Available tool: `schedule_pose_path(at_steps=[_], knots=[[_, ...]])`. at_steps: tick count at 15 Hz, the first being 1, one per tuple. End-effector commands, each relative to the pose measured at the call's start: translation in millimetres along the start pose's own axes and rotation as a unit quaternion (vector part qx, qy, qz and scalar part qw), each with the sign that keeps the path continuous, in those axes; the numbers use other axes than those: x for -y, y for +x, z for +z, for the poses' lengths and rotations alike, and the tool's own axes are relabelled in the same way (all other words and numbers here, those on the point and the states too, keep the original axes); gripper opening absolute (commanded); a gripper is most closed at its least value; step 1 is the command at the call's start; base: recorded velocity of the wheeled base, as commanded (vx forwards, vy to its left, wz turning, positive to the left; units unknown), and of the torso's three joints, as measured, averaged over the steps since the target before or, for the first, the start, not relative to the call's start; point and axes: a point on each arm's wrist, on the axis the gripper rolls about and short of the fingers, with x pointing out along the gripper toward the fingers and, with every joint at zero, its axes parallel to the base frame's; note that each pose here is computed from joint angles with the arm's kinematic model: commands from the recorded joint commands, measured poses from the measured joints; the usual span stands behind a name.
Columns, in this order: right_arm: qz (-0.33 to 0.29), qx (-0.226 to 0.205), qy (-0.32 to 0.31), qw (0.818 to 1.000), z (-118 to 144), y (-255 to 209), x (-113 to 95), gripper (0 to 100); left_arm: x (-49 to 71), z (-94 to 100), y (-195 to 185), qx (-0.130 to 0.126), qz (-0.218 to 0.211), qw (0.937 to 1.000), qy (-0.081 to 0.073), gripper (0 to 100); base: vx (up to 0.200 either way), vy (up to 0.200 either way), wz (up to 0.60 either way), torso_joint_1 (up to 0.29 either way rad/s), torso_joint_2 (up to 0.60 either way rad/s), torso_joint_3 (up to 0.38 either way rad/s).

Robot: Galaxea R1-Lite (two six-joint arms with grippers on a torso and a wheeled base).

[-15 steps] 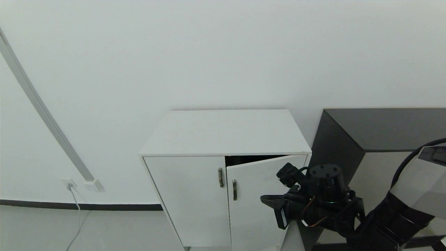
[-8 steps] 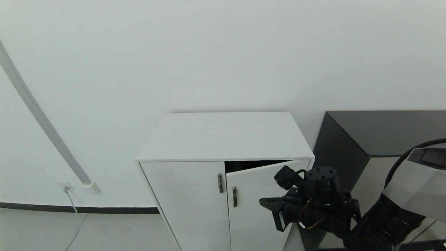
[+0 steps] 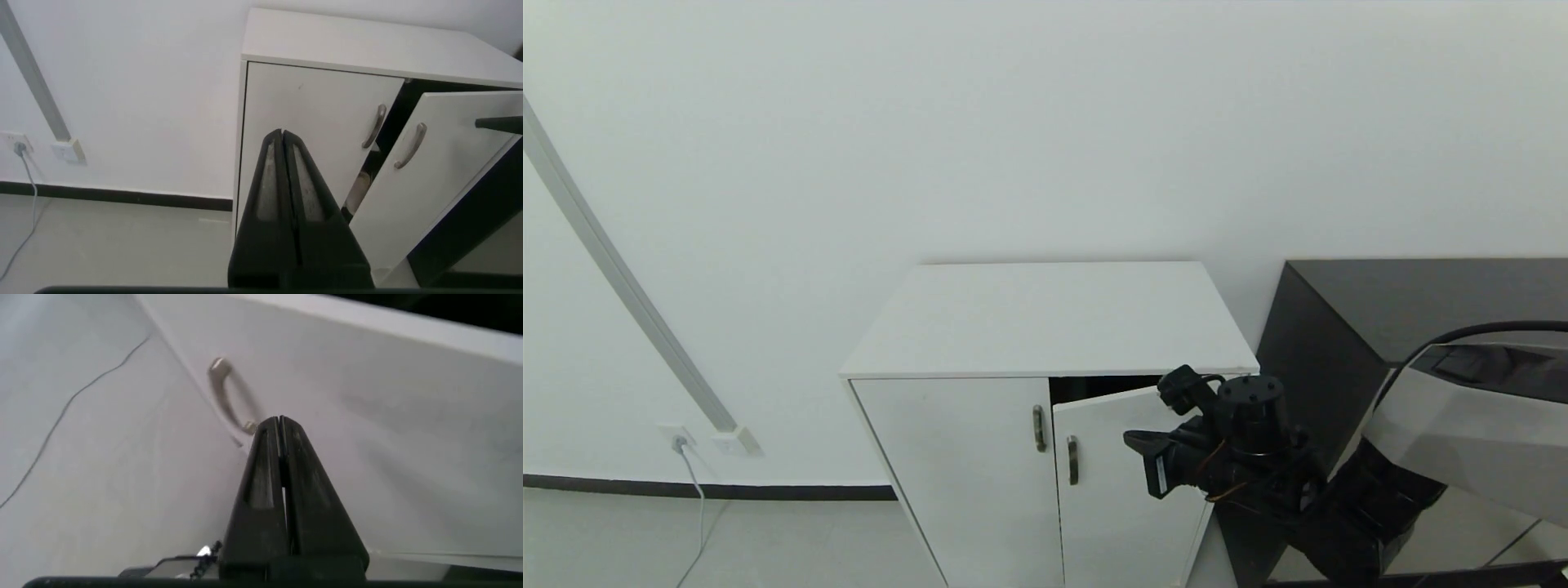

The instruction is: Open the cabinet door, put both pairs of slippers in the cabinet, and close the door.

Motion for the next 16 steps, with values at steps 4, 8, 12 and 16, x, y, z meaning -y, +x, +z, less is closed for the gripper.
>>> schedule_pose_path(at_steps=[4, 8, 12, 16], knots=[[-0.027, 0.000, 0.006, 1.000, -9.1, 21.5, 16.1, 0, 0.0, 0.0, 0.1, -0.001, 0.001, 1.0000, 0.000, 0, 0.000, 0.000, 0.00, 0.000, 0.00, 0.000], [-0.042, 0.002, 0.011, 0.999, -12.7, 29.5, 31.0, 0, 0.0, 0.1, 0.1, 0.000, 0.001, 1.0000, 0.000, 0, 0.000, 0.000, 0.00, 0.000, 0.00, 0.000], [-0.050, 0.005, 0.013, 0.999, -13.4, 34.3, 37.8, 0, 0.0, 0.0, 0.1, -0.001, 0.001, 1.0000, 0.000, 0, 0.000, 0.000, 0.00, 0.000, 0.00, 0.000], [-0.055, 0.007, 0.015, 0.998, -14.4, 36.6, 43.5, 0, 0.0, 0.0, 0.1, -0.001, 0.001, 1.0000, 0.000, 0, 0.000, 0.000, 0.00, 0.000, 0.00, 0.000]])
